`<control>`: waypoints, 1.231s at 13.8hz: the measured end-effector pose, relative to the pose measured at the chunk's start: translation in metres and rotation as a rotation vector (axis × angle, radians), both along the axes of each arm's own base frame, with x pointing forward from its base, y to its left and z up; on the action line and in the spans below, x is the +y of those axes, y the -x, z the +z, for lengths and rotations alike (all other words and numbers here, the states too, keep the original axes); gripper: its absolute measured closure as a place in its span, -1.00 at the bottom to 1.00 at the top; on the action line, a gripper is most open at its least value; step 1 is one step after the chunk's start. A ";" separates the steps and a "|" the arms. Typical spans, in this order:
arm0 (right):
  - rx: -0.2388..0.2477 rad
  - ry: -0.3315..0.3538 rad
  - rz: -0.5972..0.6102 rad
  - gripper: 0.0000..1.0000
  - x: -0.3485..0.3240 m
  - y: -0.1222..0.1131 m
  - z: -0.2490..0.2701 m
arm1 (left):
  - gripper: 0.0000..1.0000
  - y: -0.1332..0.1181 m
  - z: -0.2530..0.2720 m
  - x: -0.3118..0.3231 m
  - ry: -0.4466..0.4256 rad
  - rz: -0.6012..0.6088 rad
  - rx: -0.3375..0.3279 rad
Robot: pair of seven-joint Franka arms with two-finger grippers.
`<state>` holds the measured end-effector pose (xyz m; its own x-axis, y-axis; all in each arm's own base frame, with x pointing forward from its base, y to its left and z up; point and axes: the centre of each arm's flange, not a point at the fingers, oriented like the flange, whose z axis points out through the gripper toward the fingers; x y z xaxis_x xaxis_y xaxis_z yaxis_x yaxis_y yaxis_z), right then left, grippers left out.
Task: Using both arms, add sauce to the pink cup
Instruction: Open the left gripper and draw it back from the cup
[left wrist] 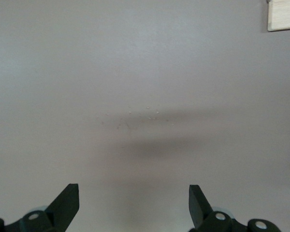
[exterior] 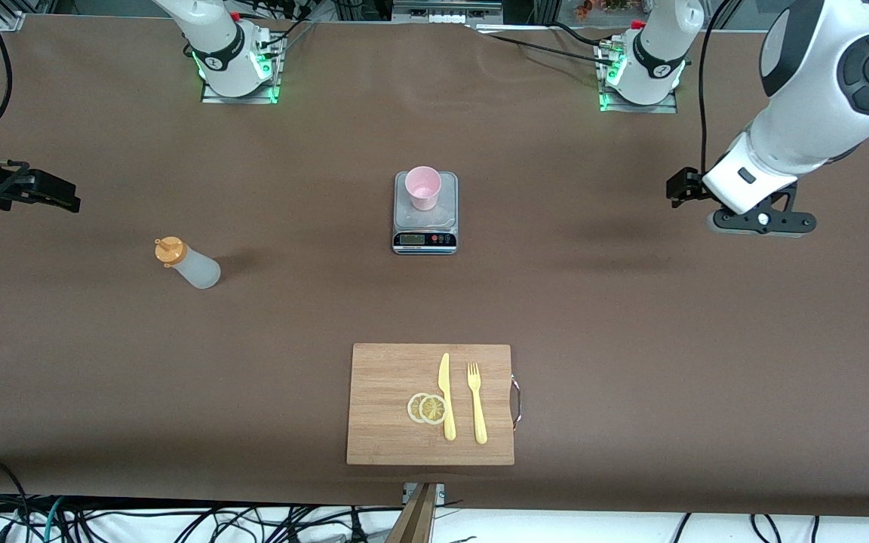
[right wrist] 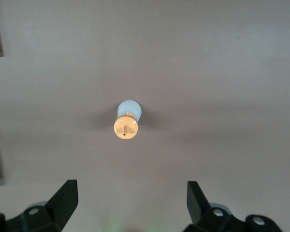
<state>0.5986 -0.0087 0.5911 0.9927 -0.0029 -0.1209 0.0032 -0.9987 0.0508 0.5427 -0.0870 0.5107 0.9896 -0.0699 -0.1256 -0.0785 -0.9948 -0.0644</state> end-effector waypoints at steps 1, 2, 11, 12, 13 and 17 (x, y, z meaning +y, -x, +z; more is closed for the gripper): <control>0.000 0.000 0.000 -1.00 0.000 0.000 0.000 | -1.00 -0.001 0.001 0.010 0.004 -0.011 0.000; 0.000 0.000 0.000 -1.00 0.000 0.000 0.000 | -1.00 -0.002 0.001 0.018 0.006 -0.016 0.001; 0.000 0.000 0.000 -1.00 0.001 0.000 0.000 | -1.00 -0.004 -0.001 0.019 0.014 -0.020 0.001; 0.000 0.000 0.002 -1.00 0.002 0.000 0.000 | -1.00 -0.004 -0.001 0.019 0.014 -0.020 0.001; 0.000 0.000 0.003 -1.00 0.003 0.000 0.000 | -1.00 -0.004 -0.002 0.019 0.014 -0.020 0.003; 0.000 0.000 0.002 -1.00 0.003 0.000 0.000 | -1.00 -0.006 -0.006 0.019 0.014 -0.021 0.008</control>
